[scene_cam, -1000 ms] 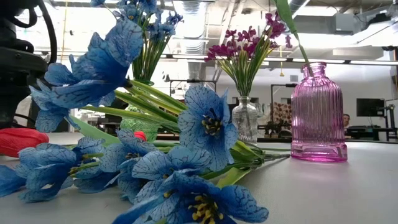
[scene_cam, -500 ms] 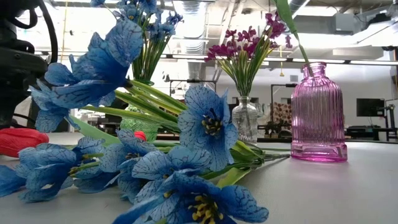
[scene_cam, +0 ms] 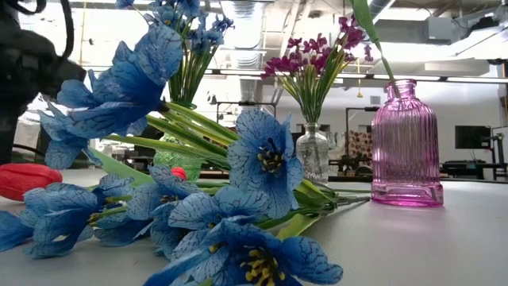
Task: Sort flowers into vase by color
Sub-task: Put the purple flowers into the transparent flower vase
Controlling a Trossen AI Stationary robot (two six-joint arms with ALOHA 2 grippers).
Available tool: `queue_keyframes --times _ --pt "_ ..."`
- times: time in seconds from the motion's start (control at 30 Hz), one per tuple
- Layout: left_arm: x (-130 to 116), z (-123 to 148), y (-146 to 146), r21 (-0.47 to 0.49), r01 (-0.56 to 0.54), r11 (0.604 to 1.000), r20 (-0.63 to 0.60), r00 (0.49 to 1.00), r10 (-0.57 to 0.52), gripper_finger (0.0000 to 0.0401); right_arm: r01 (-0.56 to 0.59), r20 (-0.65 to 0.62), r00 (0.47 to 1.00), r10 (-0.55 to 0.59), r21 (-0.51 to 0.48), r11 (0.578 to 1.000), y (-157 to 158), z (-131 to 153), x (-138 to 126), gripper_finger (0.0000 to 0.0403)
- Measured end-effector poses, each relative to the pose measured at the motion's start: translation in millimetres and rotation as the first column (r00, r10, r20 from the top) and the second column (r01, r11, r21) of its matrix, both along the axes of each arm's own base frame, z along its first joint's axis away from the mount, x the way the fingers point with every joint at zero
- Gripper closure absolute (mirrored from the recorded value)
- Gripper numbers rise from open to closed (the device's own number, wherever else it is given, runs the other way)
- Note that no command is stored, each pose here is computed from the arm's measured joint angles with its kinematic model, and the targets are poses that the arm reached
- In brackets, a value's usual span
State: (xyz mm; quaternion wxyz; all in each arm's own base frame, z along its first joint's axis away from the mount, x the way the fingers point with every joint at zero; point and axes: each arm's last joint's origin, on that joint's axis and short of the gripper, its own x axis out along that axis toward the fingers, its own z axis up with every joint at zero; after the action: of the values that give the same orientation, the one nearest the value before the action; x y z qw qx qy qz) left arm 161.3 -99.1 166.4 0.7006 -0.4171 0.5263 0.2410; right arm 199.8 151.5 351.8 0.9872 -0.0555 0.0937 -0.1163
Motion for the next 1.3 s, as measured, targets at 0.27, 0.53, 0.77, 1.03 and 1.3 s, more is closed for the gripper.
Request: queue_keyframes --times 0.27,0.53,0.77,1.03,1.3 --pt "-15.7 36.4 9.8 -0.076 0.094 0.993 0.205 0.976 -0.076 0.0400 0.001 0.022 1.000 -0.001 0.018 1.000 -0.6 11.3 -0.2 0.0143" --pt "-32.5 69.7 20.4 -0.200 0.118 0.973 0.423 0.906 -0.023 0.0400 0.006 0.022 1.000 -0.005 -0.041 0.999 -3.4 14.8 2.2 0.0143" --pt "-33.4 87.7 19.7 -0.359 0.130 0.924 0.520 0.850 0.082 0.0401 0.021 0.033 0.999 -0.015 -0.174 0.985 -10.4 21.7 8.9 0.0143" --pt "-30.7 90.5 16.8 -0.466 0.100 0.879 0.486 0.859 0.161 0.0401 -0.013 0.019 1.000 0.022 -0.406 0.914 -8.7 24.9 21.3 0.0143" --pt "-28.1 95.9 15.8 -0.537 0.066 0.841 0.488 0.837 0.247 0.0401 -0.059 -0.036 0.998 0.047 -0.605 0.794 3.8 8.0 50.3 0.0143"
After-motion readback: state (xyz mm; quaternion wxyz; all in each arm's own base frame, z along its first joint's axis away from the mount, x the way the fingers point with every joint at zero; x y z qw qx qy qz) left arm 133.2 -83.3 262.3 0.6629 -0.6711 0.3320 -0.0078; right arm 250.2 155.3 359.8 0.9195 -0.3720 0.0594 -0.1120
